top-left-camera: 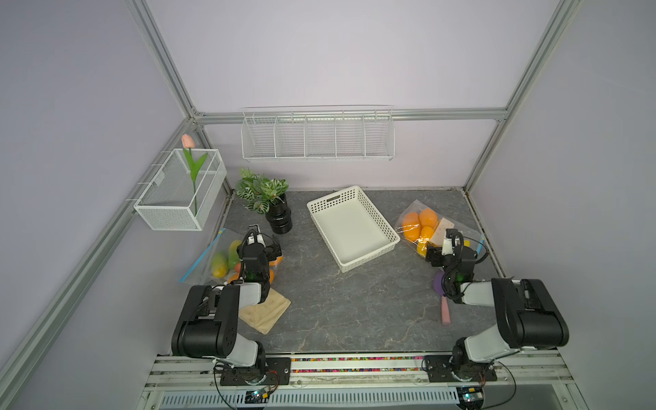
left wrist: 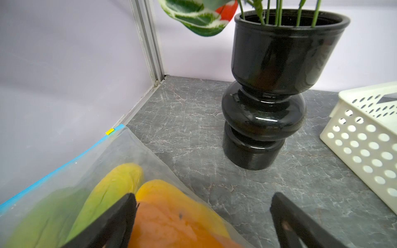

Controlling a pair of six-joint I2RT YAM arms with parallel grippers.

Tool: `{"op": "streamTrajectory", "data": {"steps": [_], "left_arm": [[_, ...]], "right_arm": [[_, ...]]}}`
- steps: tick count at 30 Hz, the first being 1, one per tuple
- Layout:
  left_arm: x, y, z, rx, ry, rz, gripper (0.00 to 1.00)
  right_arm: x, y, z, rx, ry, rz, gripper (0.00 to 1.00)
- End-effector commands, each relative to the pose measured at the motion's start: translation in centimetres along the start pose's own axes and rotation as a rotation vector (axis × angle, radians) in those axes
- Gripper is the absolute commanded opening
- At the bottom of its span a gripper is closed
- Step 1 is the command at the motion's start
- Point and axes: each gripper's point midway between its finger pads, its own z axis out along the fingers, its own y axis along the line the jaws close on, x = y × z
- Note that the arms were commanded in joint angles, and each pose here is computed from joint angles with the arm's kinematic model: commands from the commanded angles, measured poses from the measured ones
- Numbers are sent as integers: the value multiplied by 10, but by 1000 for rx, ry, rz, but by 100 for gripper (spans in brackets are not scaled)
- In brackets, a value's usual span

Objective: Place the mango in a zip-top bag and seal the zipper
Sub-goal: Reset both arms

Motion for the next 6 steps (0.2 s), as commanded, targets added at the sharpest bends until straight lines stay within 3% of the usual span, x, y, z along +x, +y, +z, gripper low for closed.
{"op": "streamTrajectory", "data": {"steps": [1, 6], "left_arm": [[6, 4, 4, -20, 29, -3, 100], [5, 4, 4, -18, 27, -5, 100]], "right_arm": [[-3, 0, 1, 10, -3, 7, 89], [-3, 1, 0, 11, -4, 3, 89]]}}
